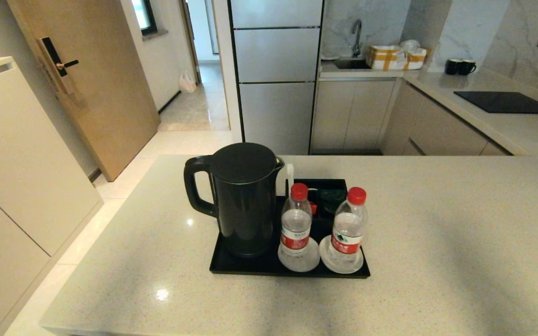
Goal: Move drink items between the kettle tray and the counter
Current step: Pick up the bottled water
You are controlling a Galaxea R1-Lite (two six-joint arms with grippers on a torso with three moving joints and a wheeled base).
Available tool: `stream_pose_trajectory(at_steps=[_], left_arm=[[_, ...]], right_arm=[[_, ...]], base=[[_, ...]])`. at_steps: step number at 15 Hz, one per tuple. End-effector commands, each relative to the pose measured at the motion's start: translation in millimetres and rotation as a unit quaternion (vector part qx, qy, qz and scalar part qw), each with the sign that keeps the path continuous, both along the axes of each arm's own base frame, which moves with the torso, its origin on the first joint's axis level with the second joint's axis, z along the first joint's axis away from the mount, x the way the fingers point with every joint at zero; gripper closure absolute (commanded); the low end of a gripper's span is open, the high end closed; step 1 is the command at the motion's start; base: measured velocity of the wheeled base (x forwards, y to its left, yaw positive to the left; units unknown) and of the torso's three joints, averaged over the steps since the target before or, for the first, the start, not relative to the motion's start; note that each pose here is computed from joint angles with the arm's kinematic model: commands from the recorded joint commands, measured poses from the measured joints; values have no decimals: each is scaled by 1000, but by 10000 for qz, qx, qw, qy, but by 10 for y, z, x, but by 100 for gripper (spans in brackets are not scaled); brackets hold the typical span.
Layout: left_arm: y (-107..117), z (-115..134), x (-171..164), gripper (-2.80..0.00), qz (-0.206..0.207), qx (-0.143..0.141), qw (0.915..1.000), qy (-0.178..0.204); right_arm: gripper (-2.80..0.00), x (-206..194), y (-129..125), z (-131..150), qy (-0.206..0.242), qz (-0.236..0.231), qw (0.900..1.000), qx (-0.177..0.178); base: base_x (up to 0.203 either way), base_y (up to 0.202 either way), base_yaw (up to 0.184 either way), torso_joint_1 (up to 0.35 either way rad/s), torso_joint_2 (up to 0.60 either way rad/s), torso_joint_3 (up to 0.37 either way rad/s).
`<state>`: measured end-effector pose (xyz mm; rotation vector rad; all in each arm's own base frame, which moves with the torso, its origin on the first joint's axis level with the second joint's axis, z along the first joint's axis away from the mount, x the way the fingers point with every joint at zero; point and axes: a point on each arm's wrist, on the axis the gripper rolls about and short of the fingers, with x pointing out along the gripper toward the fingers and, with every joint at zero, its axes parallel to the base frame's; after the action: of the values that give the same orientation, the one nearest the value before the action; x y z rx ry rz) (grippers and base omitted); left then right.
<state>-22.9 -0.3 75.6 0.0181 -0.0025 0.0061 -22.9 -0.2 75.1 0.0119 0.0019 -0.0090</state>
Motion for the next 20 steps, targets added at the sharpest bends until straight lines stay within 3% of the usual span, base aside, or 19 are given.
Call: stream_pose_trajectory(at_steps=[1,17,20], left_arm=[[0,-4,2,0,-7,-6,10000,13],[0,-4,2,0,-7,1,10000,13],[0,-4,2,0,-7,1,10000,13]], right_arm=[[0,1,0,0,6,-1,10000,-5],[0,-4,0,10,7,-10,10000,-15],[0,-39,-1,222,-36,-14,10000,47]], base=[[0,0,0,0,0,0],[0,0,0,0,0,0],[0,0,0,0,0,0]])
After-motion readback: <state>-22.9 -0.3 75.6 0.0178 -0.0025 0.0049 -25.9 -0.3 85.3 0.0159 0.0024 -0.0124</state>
